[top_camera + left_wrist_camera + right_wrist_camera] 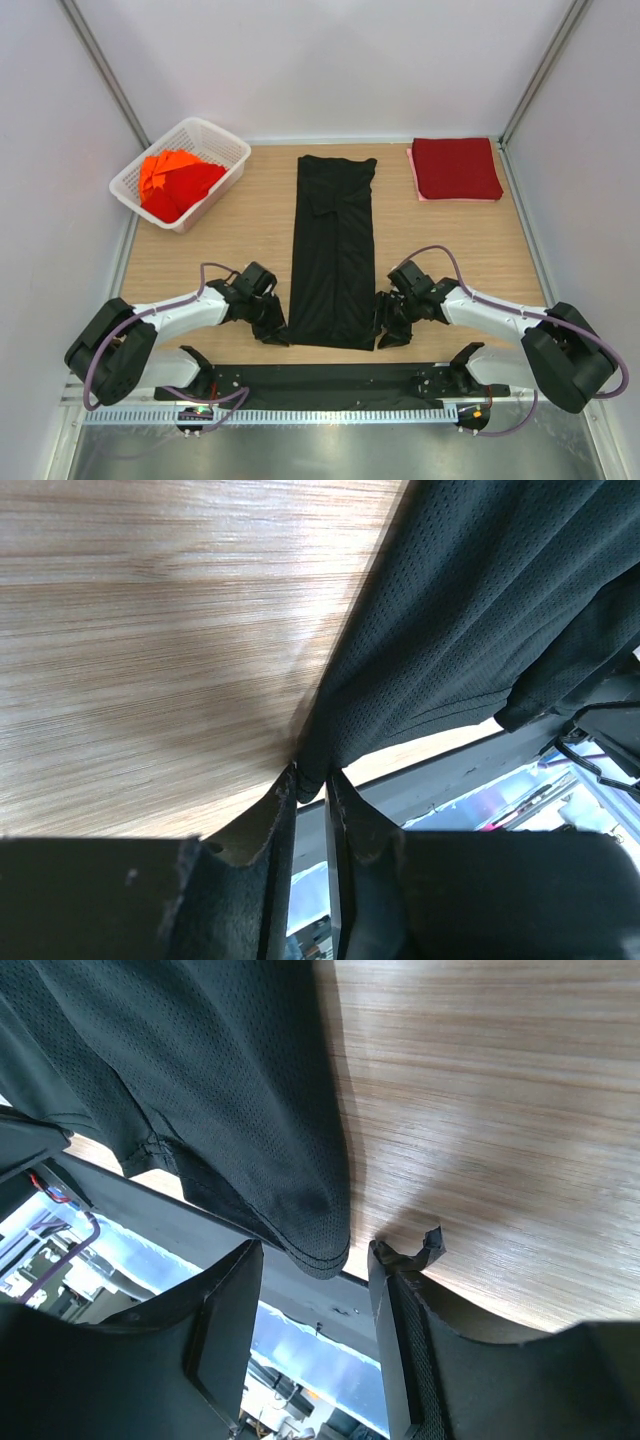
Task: Fold and stack the t-shirts
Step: Fold the tshirt
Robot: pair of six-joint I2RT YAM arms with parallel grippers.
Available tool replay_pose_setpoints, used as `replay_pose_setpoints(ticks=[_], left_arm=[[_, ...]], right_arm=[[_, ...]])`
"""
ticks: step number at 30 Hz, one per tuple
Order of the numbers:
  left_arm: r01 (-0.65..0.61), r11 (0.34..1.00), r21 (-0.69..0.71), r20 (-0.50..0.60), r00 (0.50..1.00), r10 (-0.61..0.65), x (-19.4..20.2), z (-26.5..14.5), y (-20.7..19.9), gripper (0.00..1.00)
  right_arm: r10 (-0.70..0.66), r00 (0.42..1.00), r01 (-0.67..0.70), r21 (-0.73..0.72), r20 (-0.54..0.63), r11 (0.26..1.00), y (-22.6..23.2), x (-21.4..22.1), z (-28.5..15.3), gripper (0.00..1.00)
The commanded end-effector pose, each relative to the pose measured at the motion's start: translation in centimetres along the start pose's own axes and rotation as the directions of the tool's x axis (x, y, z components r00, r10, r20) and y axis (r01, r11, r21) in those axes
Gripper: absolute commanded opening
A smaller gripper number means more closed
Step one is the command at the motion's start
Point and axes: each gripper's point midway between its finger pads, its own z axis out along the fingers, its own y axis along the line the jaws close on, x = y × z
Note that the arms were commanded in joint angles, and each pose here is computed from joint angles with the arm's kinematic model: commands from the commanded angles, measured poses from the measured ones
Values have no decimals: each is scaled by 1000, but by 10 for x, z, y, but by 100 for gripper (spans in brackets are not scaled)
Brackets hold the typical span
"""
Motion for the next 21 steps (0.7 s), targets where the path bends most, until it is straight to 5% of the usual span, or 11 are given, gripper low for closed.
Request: replay_pose_setpoints(ticks=[1,5,11,21], left_arm=[[-17,997,-71,35,999,19,-4,6,19,18],[-9,998,-60,37,999,11,-5,6,15,17],[14,998,-54,93,996,-9,-11,0,14,43],[-4,996,-92,92,996,13,-20,6,13,42]], right_arm=[[-12,999,9,60,46,998,-15,-7,5,54],[-10,999,8,45,46,999,-15,-6,7,52],[-25,999,22,68,39,997,-18,-6,6,52],[-48,999,46,95,12,994,-22,-8,13,52]])
